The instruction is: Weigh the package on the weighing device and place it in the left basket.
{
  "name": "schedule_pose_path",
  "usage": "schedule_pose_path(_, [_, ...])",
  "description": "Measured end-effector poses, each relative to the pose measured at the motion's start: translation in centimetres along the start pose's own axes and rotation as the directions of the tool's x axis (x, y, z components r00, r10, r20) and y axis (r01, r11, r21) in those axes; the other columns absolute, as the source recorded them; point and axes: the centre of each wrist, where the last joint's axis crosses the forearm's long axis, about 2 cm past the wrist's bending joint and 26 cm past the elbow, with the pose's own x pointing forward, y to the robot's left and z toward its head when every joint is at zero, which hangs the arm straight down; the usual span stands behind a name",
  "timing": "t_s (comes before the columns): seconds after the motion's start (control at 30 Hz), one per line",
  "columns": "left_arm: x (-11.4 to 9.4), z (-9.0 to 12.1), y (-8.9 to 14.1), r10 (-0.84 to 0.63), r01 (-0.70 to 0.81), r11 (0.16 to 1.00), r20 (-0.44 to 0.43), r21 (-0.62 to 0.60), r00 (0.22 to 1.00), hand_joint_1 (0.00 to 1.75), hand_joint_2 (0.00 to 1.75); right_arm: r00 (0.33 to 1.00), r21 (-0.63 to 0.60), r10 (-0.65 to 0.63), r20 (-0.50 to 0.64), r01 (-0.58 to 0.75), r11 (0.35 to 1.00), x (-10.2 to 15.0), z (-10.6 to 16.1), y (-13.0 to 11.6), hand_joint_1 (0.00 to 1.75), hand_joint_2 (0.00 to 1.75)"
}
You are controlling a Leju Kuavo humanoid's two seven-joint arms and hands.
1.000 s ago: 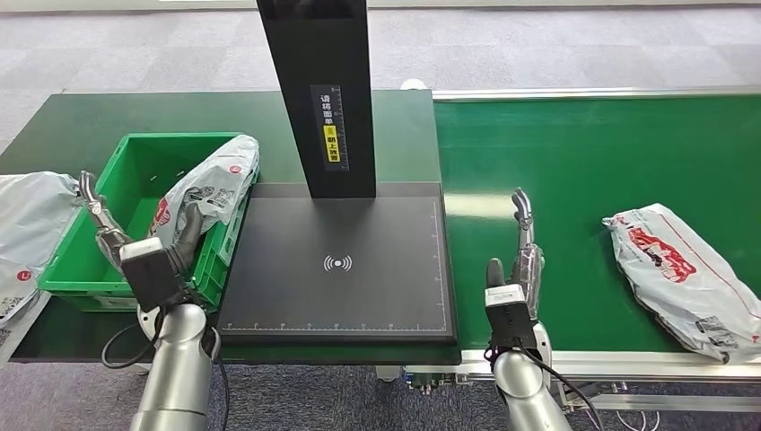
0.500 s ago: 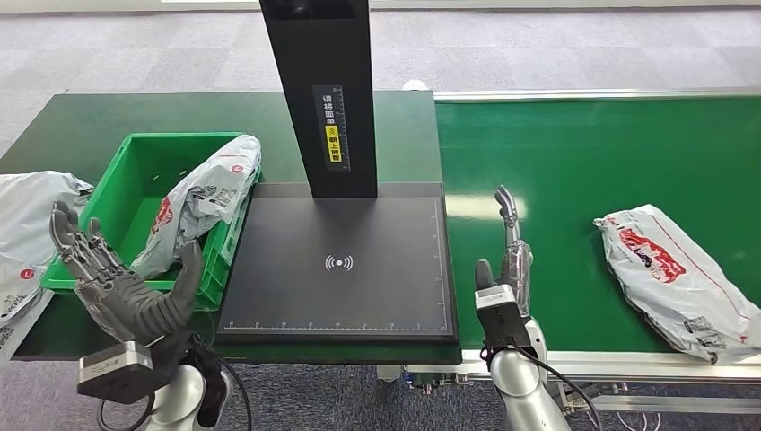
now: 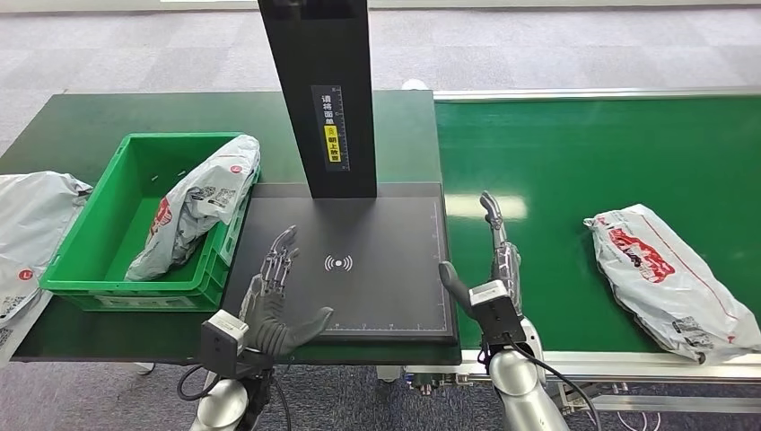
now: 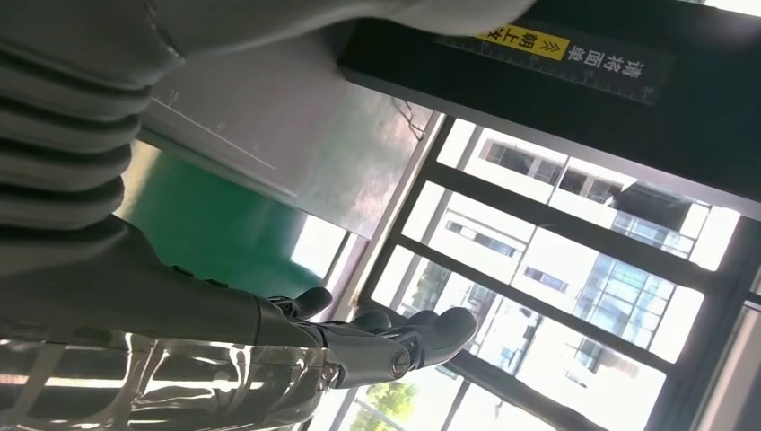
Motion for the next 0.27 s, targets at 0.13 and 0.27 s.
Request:
schedule_pose_path(0.13, [-0.44, 0.29, -0.1, 0.011, -0.012, 1.0, -0.04, -0.017, 0.999, 0.0, 1.75, 1.0, 0.004, -0.002, -0.008, 0.002, 1.0, -0.08, 0.05, 0.02, 0.0, 1.75])
schedule_pose_path(0.27, [-0.91, 0.62, -0.22, 0.048, -0.054, 0.997, -0.118, -0.051, 0.992, 0.0, 1.75, 0.999, 0.018, -0.006, -0.034, 0.007, 1.0, -0.17, 0.12, 0.08, 0.0, 1.75])
